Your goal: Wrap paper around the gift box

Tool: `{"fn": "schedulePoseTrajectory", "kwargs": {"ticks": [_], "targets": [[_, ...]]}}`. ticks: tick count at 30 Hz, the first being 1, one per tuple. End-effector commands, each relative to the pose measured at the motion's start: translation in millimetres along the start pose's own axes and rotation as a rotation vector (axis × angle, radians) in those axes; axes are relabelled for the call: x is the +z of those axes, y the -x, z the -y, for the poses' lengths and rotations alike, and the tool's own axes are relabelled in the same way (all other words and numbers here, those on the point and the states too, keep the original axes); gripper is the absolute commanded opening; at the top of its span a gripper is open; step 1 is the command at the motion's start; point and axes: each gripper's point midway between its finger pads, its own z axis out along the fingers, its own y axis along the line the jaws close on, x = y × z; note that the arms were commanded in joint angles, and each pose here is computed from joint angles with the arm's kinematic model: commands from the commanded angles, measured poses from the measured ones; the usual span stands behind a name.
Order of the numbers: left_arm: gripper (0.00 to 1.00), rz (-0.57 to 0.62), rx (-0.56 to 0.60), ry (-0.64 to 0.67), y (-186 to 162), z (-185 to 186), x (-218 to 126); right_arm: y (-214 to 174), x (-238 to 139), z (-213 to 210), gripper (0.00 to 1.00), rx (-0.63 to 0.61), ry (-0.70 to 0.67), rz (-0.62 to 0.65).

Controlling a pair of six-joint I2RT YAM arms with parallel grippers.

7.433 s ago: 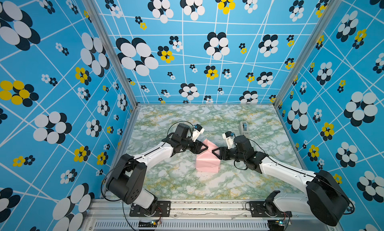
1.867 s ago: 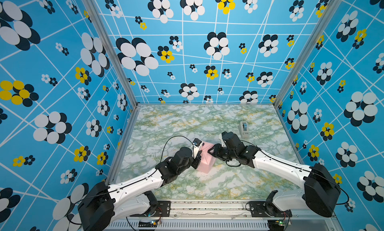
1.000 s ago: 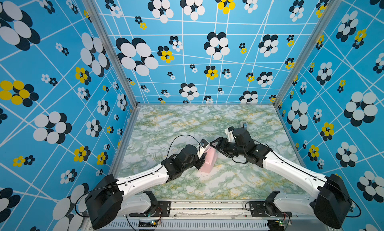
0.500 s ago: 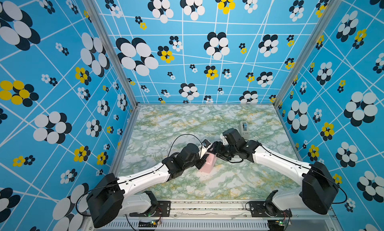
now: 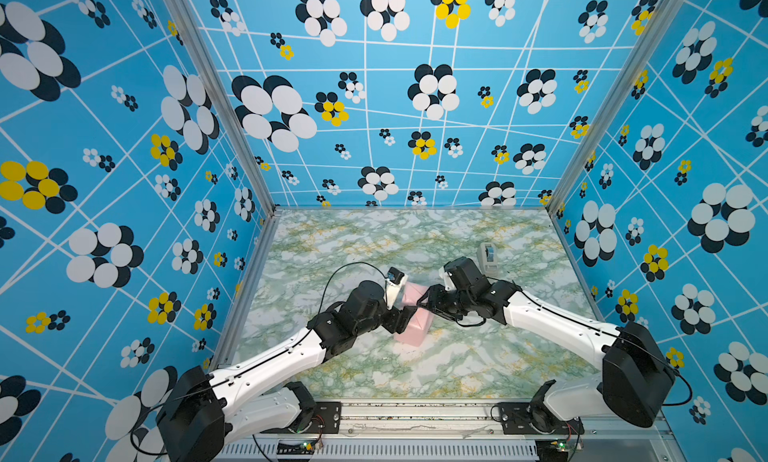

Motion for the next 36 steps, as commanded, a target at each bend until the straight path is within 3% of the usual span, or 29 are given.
{"fn": "schedulePoseTrajectory", "kwargs": {"ticks": [1,8,14,16,19,22,24,27,30,36], "targets": [[0.78,-0.047,-0.286,0.008,-5.9,-17.8,-0.2,-12.9,10.9,18.7,0.48,-0.005,-0.028,-0.050],[0.74,-0.148,-0.438,-0.055,-34.7,-16.9,25.5,-8.1,13.5,15.2,0.38,-0.033,0.037,-0.063],[0.66,-0.222,-0.458,-0.024,-62.4,-22.3,41.5,-1.5,8.1,19.1,0.36,-0.041,0.036,-0.066],[0.64,-0.250,-0.452,-0.001,-71.9,-24.7,42.6,-0.7,4.4,13.2,0.40,-0.050,0.055,-0.064],[0.62,-0.271,-0.418,0.033,-79.8,-26.4,42.0,4.5,-9.1,-0.5,0.61,-0.065,0.093,-0.043],[0.62,-0.277,-0.402,0.044,-83.2,-26.6,40.7,4.5,-16.9,-9.1,0.65,-0.069,0.127,-0.044],[0.62,-0.276,-0.396,0.047,-84.1,-26.7,40.1,0.9,-12.5,-4.6,0.62,-0.058,0.115,-0.066],[0.61,-0.272,-0.399,0.044,-83.9,-26.1,39.2,-4.8,-2.9,14.2,0.46,-0.050,0.044,-0.093],[0.69,-0.226,-0.445,0.031,-72.7,-26.3,36.4,-9.2,2.9,36.1,0.36,-0.054,-0.045,-0.103],[0.75,-0.082,-0.584,-0.054,-29.2,-24.7,24.6,-11.9,7.3,41.0,0.30,-0.046,-0.047,-0.108]]}}
